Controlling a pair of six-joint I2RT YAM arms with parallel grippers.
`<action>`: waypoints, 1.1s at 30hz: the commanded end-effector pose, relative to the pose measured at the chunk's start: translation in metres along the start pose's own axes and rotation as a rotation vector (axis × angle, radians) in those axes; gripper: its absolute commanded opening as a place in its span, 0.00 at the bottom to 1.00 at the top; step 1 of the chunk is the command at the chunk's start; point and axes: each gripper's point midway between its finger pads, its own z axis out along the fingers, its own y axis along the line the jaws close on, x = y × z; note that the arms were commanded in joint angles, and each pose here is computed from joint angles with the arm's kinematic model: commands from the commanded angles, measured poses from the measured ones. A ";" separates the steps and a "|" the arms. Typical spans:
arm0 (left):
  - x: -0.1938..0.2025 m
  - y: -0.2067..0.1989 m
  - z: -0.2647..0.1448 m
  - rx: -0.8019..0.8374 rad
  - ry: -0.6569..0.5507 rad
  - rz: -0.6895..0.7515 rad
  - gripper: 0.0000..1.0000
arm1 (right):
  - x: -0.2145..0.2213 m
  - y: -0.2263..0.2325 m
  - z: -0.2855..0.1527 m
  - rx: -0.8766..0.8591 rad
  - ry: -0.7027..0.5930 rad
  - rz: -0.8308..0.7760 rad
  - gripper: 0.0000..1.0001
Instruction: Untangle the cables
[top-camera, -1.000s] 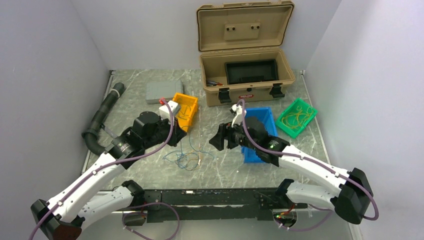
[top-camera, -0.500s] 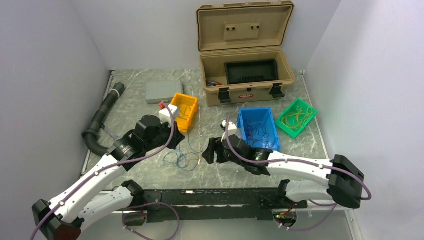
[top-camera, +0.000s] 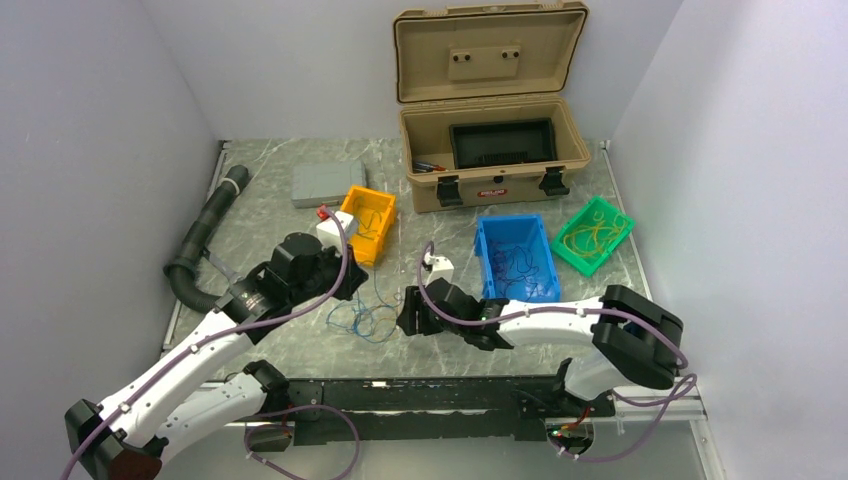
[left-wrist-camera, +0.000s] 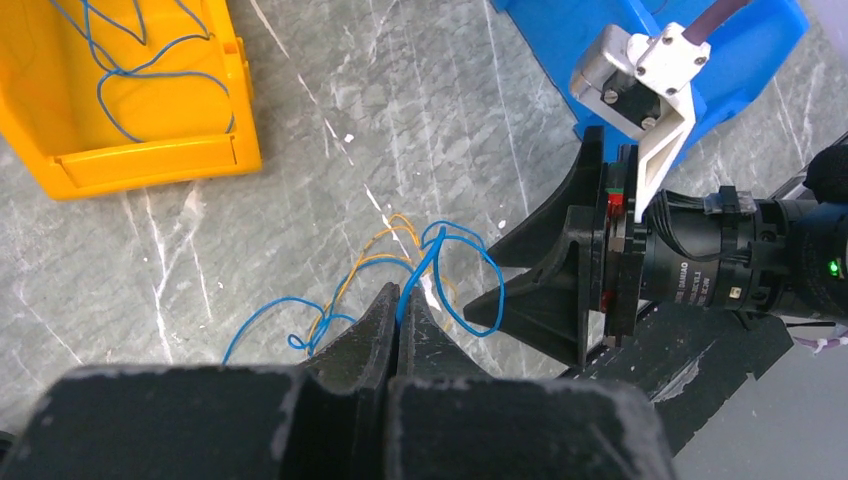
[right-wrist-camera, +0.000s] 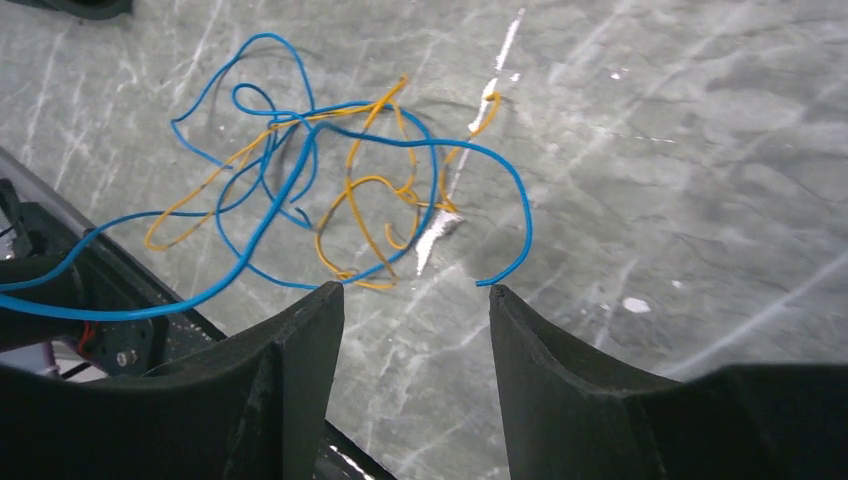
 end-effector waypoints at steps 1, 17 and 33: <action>-0.009 0.001 0.001 -0.015 -0.042 -0.024 0.00 | -0.021 0.044 0.005 -0.168 -0.063 0.007 0.57; -0.022 0.004 0.007 -0.052 -0.045 -0.060 0.00 | -0.018 0.031 0.029 -0.076 -0.071 0.009 0.43; -0.058 0.078 -0.051 -0.455 -0.161 -0.082 0.00 | -0.068 -0.041 -0.038 0.277 -0.260 0.048 0.00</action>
